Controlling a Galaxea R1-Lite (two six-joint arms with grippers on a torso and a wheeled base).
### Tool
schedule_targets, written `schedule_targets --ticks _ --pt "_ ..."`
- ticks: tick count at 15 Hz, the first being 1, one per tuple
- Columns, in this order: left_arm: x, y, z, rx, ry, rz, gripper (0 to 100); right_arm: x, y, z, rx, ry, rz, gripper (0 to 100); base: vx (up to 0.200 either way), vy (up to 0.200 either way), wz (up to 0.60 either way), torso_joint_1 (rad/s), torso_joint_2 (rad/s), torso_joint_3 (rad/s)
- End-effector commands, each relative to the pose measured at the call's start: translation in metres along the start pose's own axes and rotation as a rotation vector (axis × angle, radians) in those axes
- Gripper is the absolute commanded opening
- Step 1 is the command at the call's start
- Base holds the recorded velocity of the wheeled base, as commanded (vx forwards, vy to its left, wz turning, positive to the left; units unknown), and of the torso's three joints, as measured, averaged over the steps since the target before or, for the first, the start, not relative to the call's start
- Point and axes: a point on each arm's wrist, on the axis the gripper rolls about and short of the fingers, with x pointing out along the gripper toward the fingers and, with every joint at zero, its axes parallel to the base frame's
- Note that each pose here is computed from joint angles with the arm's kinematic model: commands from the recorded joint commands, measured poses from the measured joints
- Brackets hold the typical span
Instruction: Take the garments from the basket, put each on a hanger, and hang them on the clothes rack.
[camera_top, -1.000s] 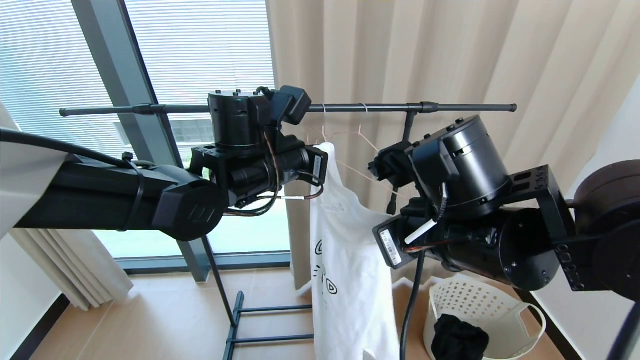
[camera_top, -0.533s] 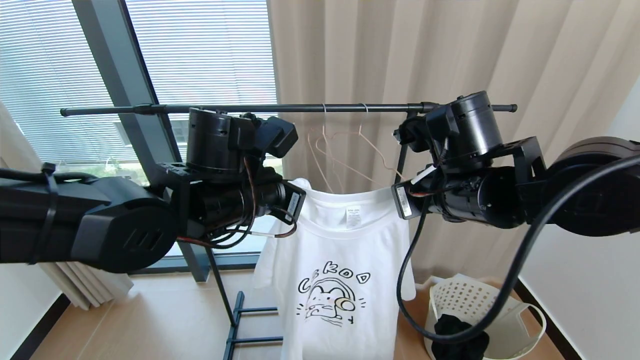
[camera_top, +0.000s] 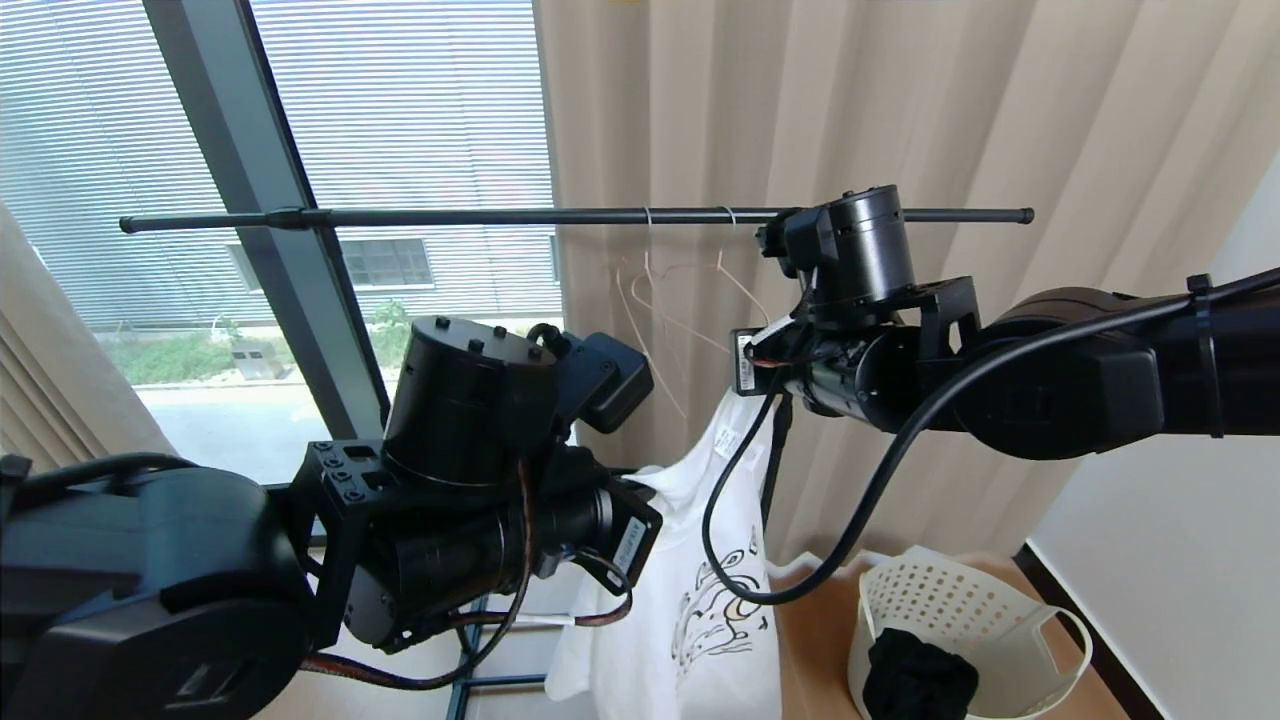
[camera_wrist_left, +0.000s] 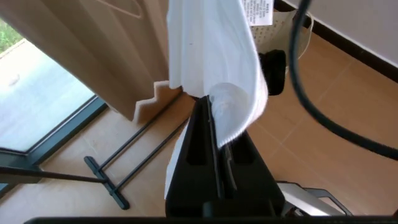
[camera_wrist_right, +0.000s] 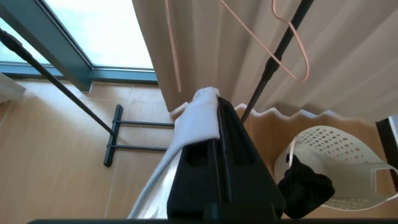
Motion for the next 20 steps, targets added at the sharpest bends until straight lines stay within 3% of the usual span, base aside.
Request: schedule_targets --ticks 1,6,8,13,16,20 --pt "0.002 -0.015 -0.004 -0.005 0.015 -0.041 0 0.005 0.006 -0.005 -0.002 0.011 0.005 0 0.000 0.000 0.00 0.000 0.00 0.000" --pt "0.012 -0.021 -0.011 -0.060 0.051 -0.052 0 0.006 0.007 -0.006 -0.004 0.014 0.004 0 0.000 0.000 0.00 0.000 0.00 0.000" --pt "0.013 -0.018 -0.011 -0.073 0.053 0.008 0 0.004 0.004 -0.004 0.001 0.008 -0.002 0 0.000 0.000 0.00 0.000 0.00 0.000" --pt "0.015 0.020 -0.005 -0.128 0.031 0.147 0 -0.003 -0.016 0.008 0.021 -0.029 -0.082 0 0.000 0.000 0.00 0.000 0.00 0.000" --pt "0.025 0.040 0.012 -0.159 -0.022 0.203 0 -0.018 -0.023 0.000 -0.061 -0.022 -0.133 0 0.000 0.000 0.00 0.000 0.00 0.000" --pt "0.049 0.047 0.017 -0.165 -0.022 0.270 0 -0.035 -0.016 -0.010 -0.139 -0.019 -0.145 0 0.000 0.000 0.00 0.000 0.00 0.000"
